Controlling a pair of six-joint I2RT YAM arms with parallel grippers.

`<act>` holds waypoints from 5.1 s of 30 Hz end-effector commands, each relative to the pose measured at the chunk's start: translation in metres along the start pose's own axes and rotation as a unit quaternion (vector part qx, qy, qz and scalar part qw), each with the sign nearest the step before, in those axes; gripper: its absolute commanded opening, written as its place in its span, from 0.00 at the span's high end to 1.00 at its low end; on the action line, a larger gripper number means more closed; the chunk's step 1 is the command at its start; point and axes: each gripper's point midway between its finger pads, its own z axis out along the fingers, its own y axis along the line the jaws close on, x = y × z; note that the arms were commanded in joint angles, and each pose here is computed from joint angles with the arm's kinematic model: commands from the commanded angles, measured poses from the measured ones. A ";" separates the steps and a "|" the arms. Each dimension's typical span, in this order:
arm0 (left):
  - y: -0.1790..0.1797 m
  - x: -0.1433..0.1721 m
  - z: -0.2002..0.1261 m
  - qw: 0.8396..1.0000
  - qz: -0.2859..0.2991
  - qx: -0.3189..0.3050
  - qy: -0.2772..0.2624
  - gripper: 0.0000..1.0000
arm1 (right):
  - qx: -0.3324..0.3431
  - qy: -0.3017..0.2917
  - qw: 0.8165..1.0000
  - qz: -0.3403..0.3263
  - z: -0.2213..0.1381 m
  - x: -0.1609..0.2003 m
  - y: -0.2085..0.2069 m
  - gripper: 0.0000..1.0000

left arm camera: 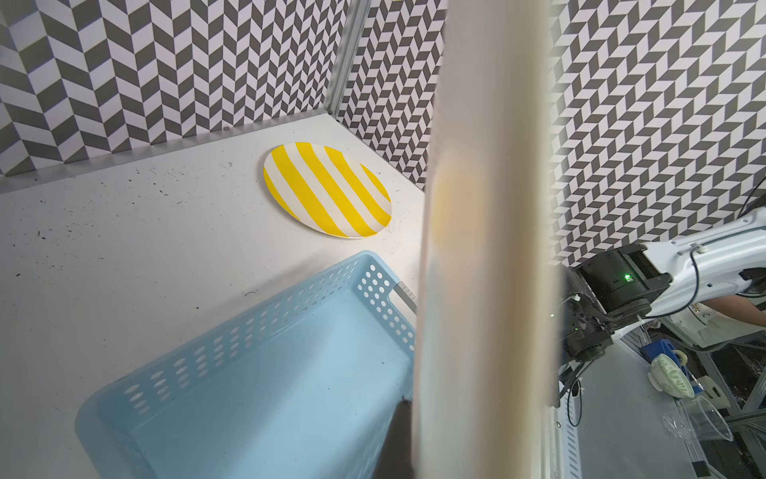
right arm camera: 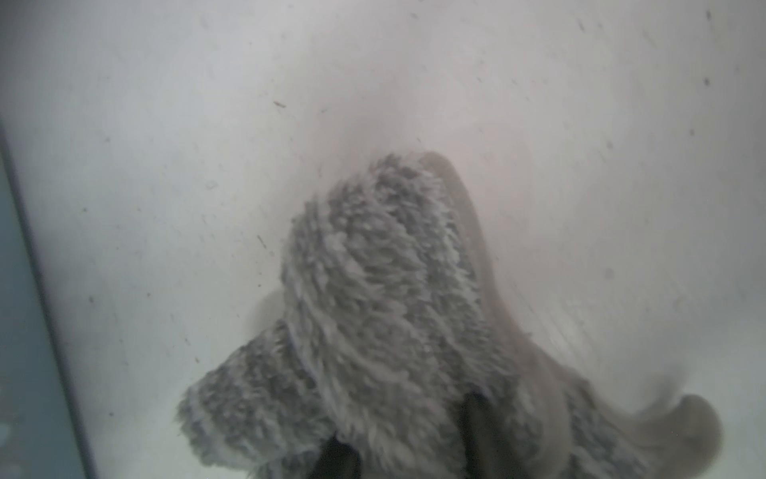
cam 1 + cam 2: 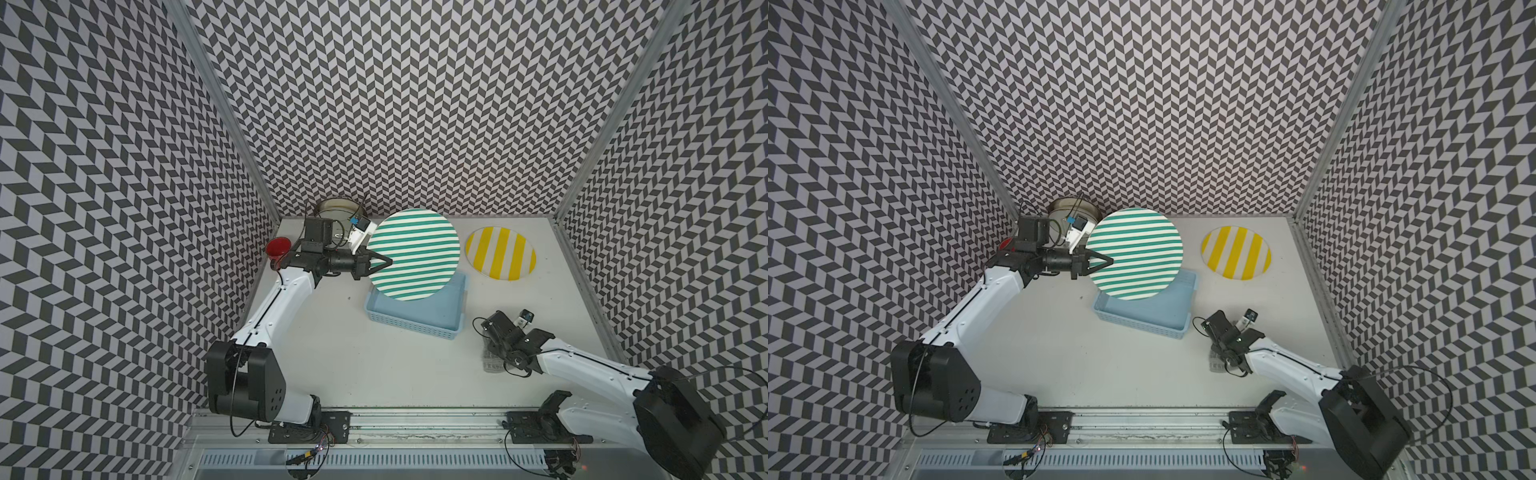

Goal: Wipe the wet plate dry
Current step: Pick up the towel at the center of the board, then wipe the plate with towel.

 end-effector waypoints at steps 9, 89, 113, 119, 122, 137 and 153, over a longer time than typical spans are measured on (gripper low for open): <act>-0.016 -0.008 -0.001 0.999 0.009 0.033 -0.028 1.00 | -0.220 -0.224 0.949 -0.020 -0.129 -0.108 0.066 1.00; -0.032 0.001 0.011 0.998 0.012 0.058 -0.018 1.00 | -0.352 -0.212 0.895 -0.174 -0.171 -0.133 0.289 1.00; -0.029 0.001 0.012 0.998 0.010 0.056 -0.019 1.00 | -0.464 -0.137 0.814 -0.320 -0.212 -0.004 0.357 1.00; -0.031 0.001 0.011 0.998 0.012 0.055 -0.020 1.00 | -0.393 -0.165 0.862 -0.276 -0.180 -0.041 0.328 1.00; -0.031 0.001 0.011 0.998 0.012 0.055 -0.020 1.00 | -0.361 -0.163 0.885 -0.246 -0.155 -0.066 0.296 1.00; -0.031 0.000 0.011 0.998 0.012 0.058 -0.022 1.00 | -0.387 -0.140 0.869 -0.274 -0.148 -0.048 0.267 1.00; -0.031 0.001 0.011 0.998 0.014 0.053 -0.022 1.00 | -0.502 -0.089 0.781 -0.362 -0.214 0.061 0.381 1.00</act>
